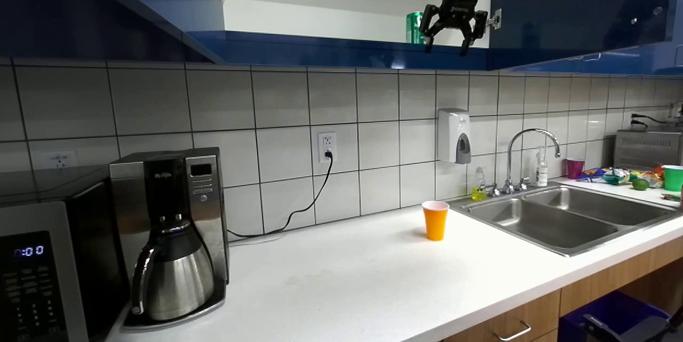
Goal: Remove the can from the cabinet
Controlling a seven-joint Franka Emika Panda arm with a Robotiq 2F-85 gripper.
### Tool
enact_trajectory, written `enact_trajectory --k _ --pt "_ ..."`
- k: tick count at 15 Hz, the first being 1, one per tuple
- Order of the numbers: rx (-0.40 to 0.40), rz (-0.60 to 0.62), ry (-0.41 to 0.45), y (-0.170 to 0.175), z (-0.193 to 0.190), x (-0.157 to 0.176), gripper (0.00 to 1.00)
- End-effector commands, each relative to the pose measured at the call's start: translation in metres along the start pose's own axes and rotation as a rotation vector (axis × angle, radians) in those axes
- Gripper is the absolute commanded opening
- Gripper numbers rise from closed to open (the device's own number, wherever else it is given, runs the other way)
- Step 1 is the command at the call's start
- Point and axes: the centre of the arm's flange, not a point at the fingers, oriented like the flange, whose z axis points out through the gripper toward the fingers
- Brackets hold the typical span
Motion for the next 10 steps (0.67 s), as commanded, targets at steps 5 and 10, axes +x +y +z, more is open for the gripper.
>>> enact_trajectory --k 5,10 --pt "0.014 0.056 0.079 0.009 -0.019 0.054 1.0" --pt "0.013 0.07 0.123 0.016 -0.034 0.077 1.0"
